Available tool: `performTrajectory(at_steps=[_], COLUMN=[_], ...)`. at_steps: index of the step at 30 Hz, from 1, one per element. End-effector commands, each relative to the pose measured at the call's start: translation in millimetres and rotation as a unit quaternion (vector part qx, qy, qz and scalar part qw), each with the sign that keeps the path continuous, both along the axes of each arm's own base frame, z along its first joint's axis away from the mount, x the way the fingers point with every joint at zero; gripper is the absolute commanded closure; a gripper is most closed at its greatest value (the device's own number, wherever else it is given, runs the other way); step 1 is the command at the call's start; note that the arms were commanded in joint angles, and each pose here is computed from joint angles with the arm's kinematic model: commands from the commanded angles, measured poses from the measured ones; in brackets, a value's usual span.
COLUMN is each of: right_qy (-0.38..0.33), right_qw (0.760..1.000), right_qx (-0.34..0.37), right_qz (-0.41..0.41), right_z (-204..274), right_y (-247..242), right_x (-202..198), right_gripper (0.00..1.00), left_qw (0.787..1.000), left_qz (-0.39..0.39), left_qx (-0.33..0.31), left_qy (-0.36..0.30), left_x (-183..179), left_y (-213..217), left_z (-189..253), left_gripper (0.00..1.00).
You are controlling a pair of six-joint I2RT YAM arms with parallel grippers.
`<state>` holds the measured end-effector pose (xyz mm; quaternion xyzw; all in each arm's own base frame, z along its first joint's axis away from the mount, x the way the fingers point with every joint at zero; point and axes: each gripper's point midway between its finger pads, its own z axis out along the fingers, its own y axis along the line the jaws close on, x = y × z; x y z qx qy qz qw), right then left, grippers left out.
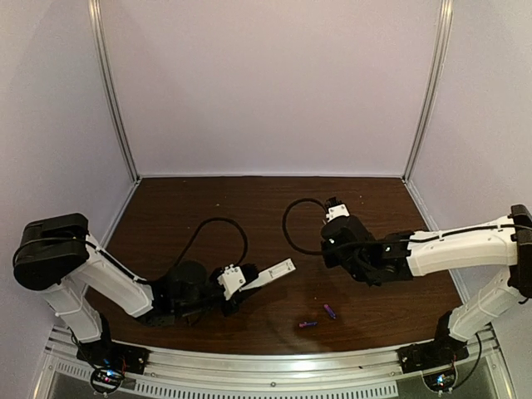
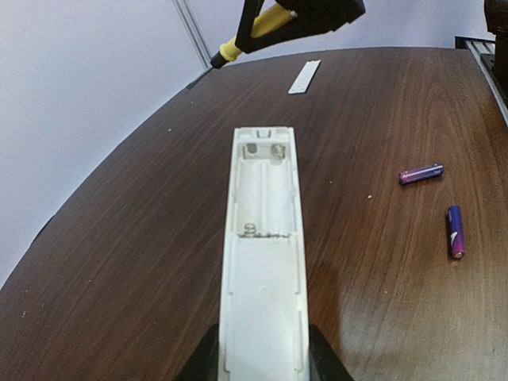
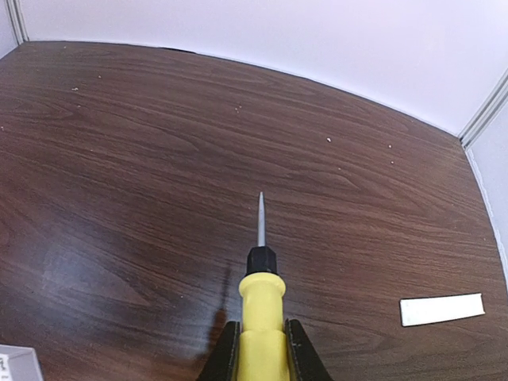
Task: Unload the batteries from the remote control
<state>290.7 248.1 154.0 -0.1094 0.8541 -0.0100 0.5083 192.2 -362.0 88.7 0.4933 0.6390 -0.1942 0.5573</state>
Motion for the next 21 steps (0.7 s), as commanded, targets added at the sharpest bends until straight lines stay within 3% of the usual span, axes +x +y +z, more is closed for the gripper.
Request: performTrajectory(at_steps=[1,17,21], right_qy=[-0.032,0.016,0.026], right_qw=[0.999,0.999,0.999], right_qx=[0.011,0.028,0.031], right_qz=[-0.026,-0.01,-0.015], right_z=[-8,-78,-88], right_y=[4,13,11], right_x=[20,43,45], right_gripper=[1.0,1.0,0.96], left_qw=[0.998,0.997,0.996], left_qz=[0.031,0.064,0.071], left_qx=[-0.048,-0.043,-0.042], left_qy=[-0.001,0.012,0.013], left_x=[10,21,24], left_y=[-1,8,12], left_z=[19,6,4], left_gripper=[1.0,1.0,1.0])
